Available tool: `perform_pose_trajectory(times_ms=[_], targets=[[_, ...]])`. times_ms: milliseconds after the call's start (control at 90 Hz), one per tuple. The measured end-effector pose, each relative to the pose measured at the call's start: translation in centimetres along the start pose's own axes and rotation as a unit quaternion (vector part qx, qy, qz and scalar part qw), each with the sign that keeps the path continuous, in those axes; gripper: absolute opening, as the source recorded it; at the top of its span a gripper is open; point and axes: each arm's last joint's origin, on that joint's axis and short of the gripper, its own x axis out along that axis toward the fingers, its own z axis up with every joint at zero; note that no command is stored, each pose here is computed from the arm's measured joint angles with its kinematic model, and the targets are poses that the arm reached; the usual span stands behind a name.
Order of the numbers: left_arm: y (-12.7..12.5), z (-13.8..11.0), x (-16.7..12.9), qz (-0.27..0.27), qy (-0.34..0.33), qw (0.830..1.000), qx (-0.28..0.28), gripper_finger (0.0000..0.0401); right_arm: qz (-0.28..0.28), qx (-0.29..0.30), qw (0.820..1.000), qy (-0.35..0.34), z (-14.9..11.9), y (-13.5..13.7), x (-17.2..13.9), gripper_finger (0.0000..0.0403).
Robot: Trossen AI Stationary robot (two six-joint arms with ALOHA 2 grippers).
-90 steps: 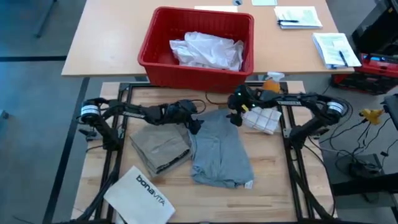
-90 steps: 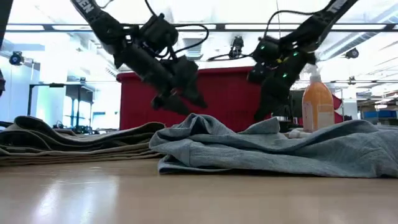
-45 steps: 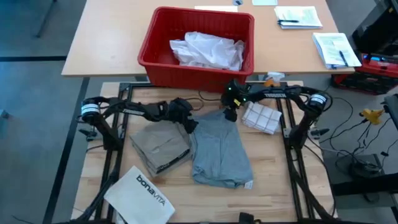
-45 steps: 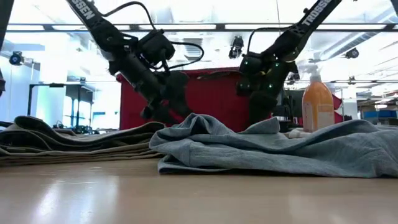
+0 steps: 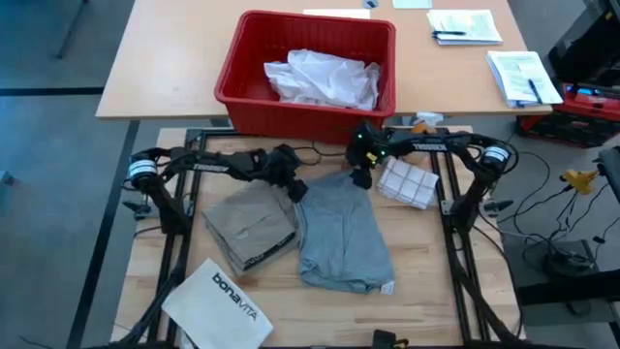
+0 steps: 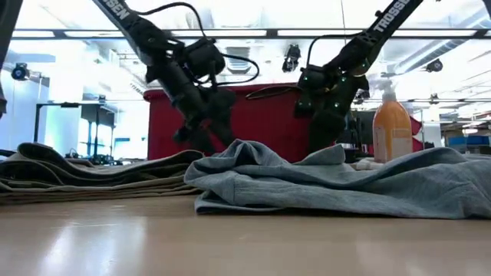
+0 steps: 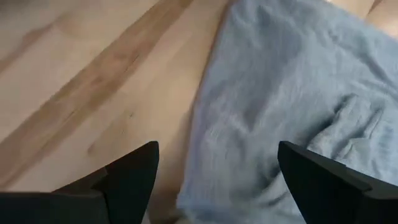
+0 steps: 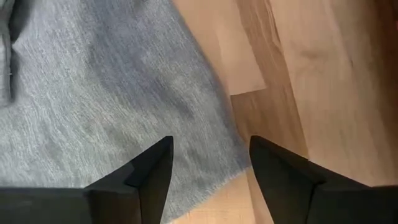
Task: Fold laundry
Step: Fold the gray shirt
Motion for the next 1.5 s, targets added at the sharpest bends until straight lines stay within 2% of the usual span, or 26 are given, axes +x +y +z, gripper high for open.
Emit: perform_pose_trajectory(times_ms=[189, 467, 611, 700, 933, 1022, 1144, 1356, 1500], targets=[[0.3, 0.5, 1.9, -0.012, 0.05, 0.998, -0.031, 0.0312, -0.001, -0.001, 1.0, 0.003, -0.2, -0.3, -0.1, 0.0188], [0.1, 1.6, 3.4, 0.02, 0.1, 0.994, -0.033, 0.0312, -0.001, -0.004, 1.0, 0.01, -0.3, -0.3, -0.1, 0.0168], [0.1, 2.0, 3.2, 0.035, 0.13, 0.99, -0.042, 0.0302, -0.001, -0.004, 1.0, 0.01, -0.4, -0.3, -0.1, 0.0155], [0.0, 2.1, 3.1, 0.027, 0.132, 0.99, -0.04, 0.0268, -0.001, -0.004, 1.0, 0.01, -0.3, -0.3, -0.1, 0.0147], [-0.2, 1.5, 3.3, -0.009, 0.15, 0.988, -0.031, 0.0113, 0.001, -0.009, 1.0, 0.008, -0.3, -0.3, -0.1, 0.0125], [-0.2, 1.0, 3.5, -0.014, 0.157, 0.987, -0.026, 0.0071, 0.007, -0.01, 1.0, 0.002, -0.3, -0.3, -0.3, 0.0123], [-0.1, 0.8, 3.6, -0.022, 0.161, 0.986, -0.025, 0.0053, 0.006, -0.017, 1.0, 0.002, -0.2, -0.3, -0.2, 0.015], [-0.1, 0.8, 3.6, -0.022, 0.158, 0.987, -0.011, 0.0052, -0.013, -0.02, 1.0, 0.009, -0.3, -0.6, 0.7, 0.0253], [-0.1, 0.8, 3.6, -0.024, 0.157, 0.987, -0.001, 0.0016, -0.022, -0.012, 1.0, 0.009, -0.4, -1.1, 1.3, 0.0285]])
